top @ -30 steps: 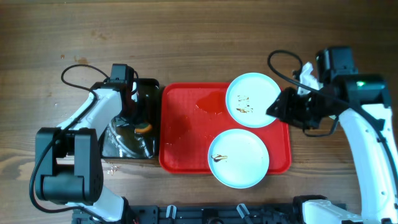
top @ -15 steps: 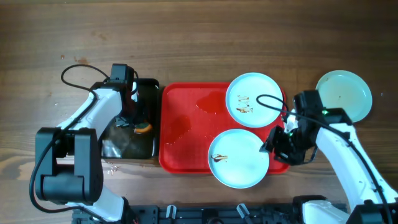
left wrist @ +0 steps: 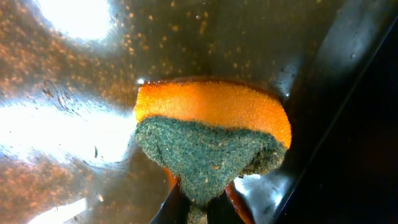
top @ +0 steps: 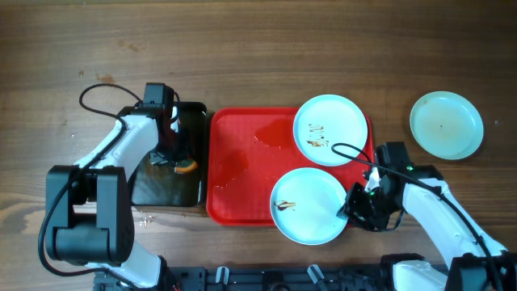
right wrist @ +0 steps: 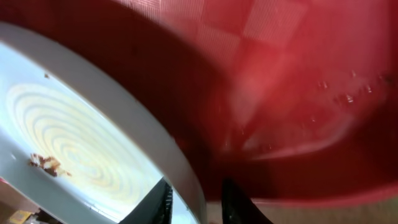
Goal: Clean dirty plates on tray and stack at the side
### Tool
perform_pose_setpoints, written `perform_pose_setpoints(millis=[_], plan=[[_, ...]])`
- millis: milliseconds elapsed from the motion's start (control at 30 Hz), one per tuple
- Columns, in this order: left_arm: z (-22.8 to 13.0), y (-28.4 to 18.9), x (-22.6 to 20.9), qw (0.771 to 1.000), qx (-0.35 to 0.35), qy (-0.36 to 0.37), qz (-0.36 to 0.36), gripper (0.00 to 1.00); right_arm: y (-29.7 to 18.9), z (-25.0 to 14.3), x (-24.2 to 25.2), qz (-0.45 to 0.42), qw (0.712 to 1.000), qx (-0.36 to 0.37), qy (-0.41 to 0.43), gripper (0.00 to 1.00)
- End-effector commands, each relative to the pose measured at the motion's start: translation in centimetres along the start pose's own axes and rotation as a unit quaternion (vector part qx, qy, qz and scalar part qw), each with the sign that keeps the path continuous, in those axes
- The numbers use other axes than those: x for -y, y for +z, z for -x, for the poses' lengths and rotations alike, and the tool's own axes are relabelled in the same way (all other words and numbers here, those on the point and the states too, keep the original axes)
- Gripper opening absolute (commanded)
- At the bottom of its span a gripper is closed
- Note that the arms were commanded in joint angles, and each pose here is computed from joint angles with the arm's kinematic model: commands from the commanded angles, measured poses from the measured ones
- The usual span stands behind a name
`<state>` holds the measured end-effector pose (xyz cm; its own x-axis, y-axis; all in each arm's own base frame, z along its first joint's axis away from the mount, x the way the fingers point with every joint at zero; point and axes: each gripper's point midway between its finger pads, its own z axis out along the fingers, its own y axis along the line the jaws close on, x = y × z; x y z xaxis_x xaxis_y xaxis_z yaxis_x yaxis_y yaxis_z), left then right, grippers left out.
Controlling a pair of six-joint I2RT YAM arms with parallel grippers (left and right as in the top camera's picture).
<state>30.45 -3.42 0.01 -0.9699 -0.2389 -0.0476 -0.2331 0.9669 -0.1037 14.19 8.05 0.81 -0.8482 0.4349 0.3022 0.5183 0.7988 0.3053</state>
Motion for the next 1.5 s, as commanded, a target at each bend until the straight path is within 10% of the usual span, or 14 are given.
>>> perform_pose_setpoints(millis=[0,33,533,833,1467], plan=[[-0.7,1.0,-0.3,1.0,-0.02,-0.005,0.002,0.04,0.6,-0.6,0.3,0.006,1.0,-0.008,0.021,0.17],[-0.7,1.0,-0.3,1.0,-0.02,-0.005,0.002,0.04,0.7,-0.6,0.3,0.007,1.0,-0.007,0.021,0.05],[0.2,-1.4,0.8,0.999,0.015,-0.008,-0.027,0.04,0.6,0.2,-0.2,0.016,1.0,0.008,0.015,0.05],[-0.7,-10.1,5.4,0.983,0.076,0.026,-0.165,0.04,0.9,0.4,-1.5,0.033,0.999,0.016,-0.016,0.05],[-13.5,-16.4,19.4,0.852,-0.052,0.283,-0.437,0.04,2.0,-0.7,-5.8,0.071,0.996,0.018,-0.06,0.05]])
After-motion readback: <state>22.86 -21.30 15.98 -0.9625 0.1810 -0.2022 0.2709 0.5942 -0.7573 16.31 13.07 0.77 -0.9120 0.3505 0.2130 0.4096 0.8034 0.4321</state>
